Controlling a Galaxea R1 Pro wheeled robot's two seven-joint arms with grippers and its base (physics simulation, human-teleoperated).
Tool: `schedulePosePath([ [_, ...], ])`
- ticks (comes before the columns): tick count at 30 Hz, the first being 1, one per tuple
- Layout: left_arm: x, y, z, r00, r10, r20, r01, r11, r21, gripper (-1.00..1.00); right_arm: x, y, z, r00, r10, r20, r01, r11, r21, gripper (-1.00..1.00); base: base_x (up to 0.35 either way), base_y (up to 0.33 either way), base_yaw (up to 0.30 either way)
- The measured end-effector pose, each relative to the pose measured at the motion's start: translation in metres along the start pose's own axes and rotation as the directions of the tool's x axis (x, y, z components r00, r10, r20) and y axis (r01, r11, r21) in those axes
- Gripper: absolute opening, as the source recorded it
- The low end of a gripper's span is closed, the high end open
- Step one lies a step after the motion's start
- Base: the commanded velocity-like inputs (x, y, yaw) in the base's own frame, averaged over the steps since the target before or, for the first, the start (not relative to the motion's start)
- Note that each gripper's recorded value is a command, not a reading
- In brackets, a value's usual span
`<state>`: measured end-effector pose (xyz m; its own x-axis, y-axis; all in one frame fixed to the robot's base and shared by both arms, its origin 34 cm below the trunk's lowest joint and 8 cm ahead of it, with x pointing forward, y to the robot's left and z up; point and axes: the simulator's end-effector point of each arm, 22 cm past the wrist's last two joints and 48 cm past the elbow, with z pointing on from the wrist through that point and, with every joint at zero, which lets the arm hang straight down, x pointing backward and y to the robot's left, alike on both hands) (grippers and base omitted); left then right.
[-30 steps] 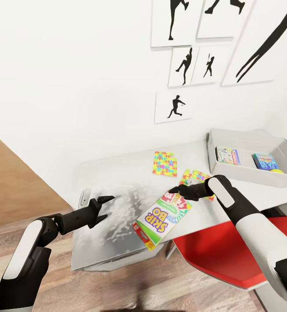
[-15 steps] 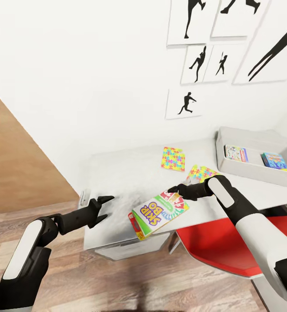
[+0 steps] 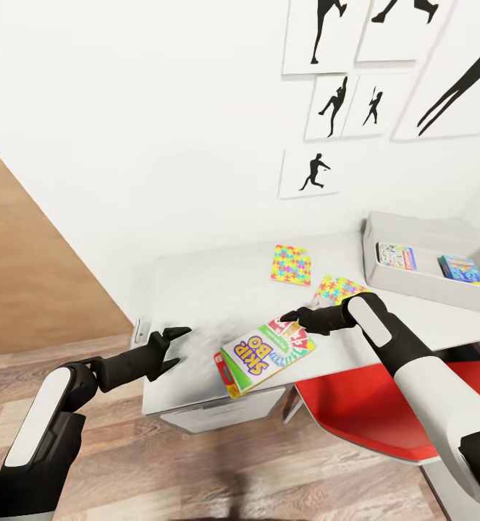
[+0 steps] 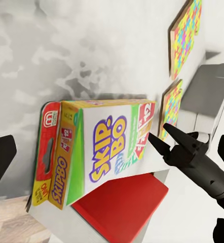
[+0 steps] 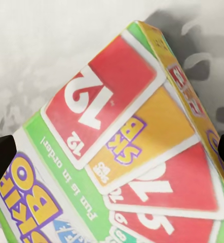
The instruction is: Put all the toys in the child's room - the three board games (two on the bed and one on the table), the two jigsaw puzzles on the table, and the tennis ball on the table - inside the toy box on the table in the child's room.
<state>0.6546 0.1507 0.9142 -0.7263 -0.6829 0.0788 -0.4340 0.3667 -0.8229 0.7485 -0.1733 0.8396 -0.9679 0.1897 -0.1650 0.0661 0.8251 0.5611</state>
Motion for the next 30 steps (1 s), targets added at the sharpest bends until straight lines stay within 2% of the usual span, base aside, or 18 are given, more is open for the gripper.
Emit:
schedulePosePath([
  [8,0.0001,-0.0001,0.0000,1.000,0.000,0.000,0.000,1.000,0.000,1.00,0.0000,-0.0003,0.0000,1.000,-0.001,0.000,0.001,1.000,0.001,1.00,-0.002,0.000,0.109],
  [24,-0.0004,0.0001,-0.0003,1.000,-0.001,0.001,0.001,1.000,0.000,1.00,-0.0003,-0.0007,0.0001,1.000,-0.003,0.001,0.003,1.000,0.004,1.00,0.000,0.000,0.246],
  [30,-0.0008,0.0003,-0.0003,1.000,-0.001,0.002,0.001,1.000,0.000,1.00,-0.0003,-0.0005,0.0001,1.000,-0.002,0.001,0.002,1.000,0.003,1.00,-0.035,0.000,0.146],
])
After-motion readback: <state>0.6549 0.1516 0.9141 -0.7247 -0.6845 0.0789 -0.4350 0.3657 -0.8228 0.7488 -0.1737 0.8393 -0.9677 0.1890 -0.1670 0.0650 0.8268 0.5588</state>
